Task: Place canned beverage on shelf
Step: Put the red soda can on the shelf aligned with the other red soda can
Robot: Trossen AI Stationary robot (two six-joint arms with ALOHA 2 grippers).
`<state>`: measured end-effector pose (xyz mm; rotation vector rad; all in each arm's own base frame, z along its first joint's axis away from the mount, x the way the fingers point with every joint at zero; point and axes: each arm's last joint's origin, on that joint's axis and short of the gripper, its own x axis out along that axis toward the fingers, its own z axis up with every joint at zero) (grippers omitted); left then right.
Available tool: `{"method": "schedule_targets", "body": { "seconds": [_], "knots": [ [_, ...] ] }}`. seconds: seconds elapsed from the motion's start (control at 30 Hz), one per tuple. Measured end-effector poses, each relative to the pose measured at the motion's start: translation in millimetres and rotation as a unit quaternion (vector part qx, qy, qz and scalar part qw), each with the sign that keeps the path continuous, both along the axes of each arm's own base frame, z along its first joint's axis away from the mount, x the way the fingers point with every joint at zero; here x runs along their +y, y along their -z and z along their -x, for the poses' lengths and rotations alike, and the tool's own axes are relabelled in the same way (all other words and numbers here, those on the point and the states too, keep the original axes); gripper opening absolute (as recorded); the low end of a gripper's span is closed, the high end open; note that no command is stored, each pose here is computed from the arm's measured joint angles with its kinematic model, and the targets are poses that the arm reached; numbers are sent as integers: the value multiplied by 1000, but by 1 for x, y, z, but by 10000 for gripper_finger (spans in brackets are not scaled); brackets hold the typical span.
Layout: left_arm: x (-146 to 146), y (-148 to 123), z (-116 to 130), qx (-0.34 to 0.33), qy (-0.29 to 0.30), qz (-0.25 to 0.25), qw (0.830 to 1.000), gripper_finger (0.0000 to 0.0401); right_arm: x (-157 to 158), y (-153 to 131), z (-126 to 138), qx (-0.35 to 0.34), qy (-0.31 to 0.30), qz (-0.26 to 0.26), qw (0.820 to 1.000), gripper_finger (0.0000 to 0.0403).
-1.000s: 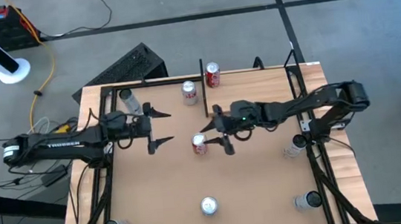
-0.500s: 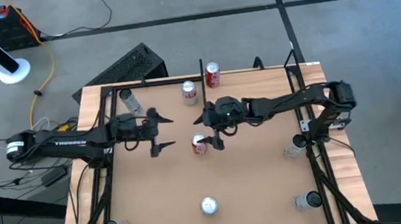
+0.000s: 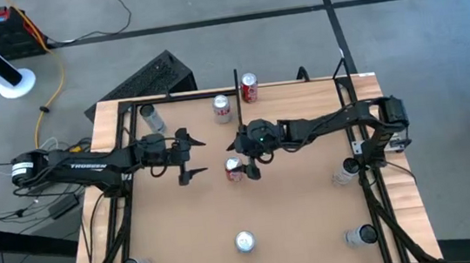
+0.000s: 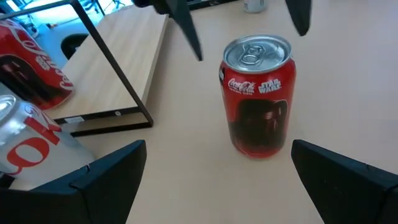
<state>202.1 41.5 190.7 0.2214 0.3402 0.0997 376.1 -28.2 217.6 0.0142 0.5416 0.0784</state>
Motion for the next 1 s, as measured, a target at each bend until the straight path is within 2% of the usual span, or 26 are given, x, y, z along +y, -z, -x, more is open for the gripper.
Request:
{"method": "schedule_targets", "body": {
  "seconds": [0.3, 0.6, 1.0],
  "knots": [
    [0, 0, 0, -2, 0, 0, 1000, 387, 4, 5, -1, 9, 11, 16, 1000, 384],
    [0, 0, 0, -2, -1, 0, 1000, 387, 8, 5, -1, 9, 11, 9, 1000, 384],
    [0, 0, 0, 1, -1, 1, 1000, 387, 17, 34, -12, 36, 34, 3, 999, 384]
  ]
}}
